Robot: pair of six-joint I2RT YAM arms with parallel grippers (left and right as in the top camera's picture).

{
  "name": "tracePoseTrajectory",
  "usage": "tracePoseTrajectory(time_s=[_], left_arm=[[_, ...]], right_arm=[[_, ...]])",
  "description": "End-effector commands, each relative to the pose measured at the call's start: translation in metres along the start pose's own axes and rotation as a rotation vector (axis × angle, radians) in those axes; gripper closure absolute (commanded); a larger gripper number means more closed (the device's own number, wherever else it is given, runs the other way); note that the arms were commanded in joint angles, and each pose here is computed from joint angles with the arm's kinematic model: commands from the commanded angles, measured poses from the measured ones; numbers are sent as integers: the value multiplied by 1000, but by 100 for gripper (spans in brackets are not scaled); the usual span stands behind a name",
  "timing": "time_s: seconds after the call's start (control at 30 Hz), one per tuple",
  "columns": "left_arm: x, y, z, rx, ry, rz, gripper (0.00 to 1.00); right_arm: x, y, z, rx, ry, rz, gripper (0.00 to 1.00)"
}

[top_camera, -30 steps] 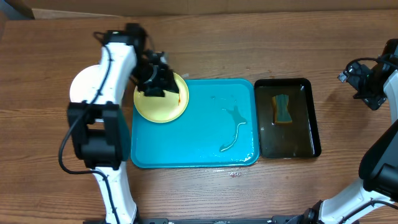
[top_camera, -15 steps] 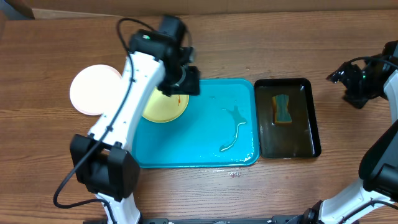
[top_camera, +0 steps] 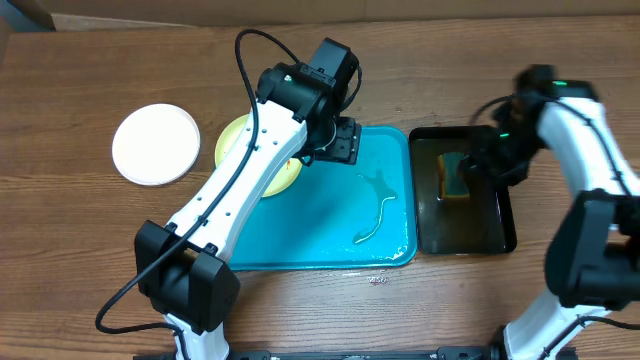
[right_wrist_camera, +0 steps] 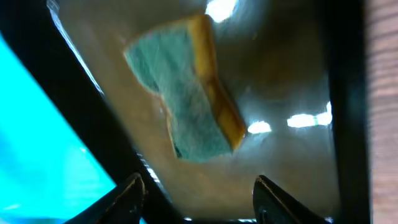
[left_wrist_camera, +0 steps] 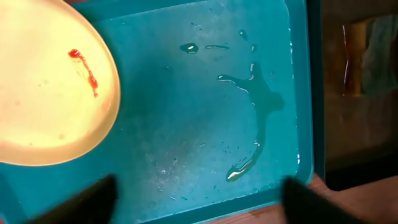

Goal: Clean dirty plates on tray and stack at the side
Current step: 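Reach the right gripper into the black tray and grasp the sponge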

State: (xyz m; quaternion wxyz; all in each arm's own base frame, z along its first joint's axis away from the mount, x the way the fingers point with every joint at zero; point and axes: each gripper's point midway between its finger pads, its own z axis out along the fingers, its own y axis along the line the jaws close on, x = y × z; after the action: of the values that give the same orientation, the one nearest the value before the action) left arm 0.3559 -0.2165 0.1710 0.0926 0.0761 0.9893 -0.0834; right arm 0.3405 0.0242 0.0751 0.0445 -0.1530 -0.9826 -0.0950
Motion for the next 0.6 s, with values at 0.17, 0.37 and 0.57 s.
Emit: tracePoseTrajectory(time_s=[0.17, 0.37, 0.57], left_arm=[[-2, 4, -7, -22, -19, -28, 0], [-3, 4, -7, -22, -20, -28, 0], [-3, 4, -7, -21, -20, -28, 0]], right_arm=[[3, 9, 9, 273, -136, -122, 41], [-7, 1, 33, 306, -201, -135, 41], [-13, 0, 43, 300, -236, -137, 43]])
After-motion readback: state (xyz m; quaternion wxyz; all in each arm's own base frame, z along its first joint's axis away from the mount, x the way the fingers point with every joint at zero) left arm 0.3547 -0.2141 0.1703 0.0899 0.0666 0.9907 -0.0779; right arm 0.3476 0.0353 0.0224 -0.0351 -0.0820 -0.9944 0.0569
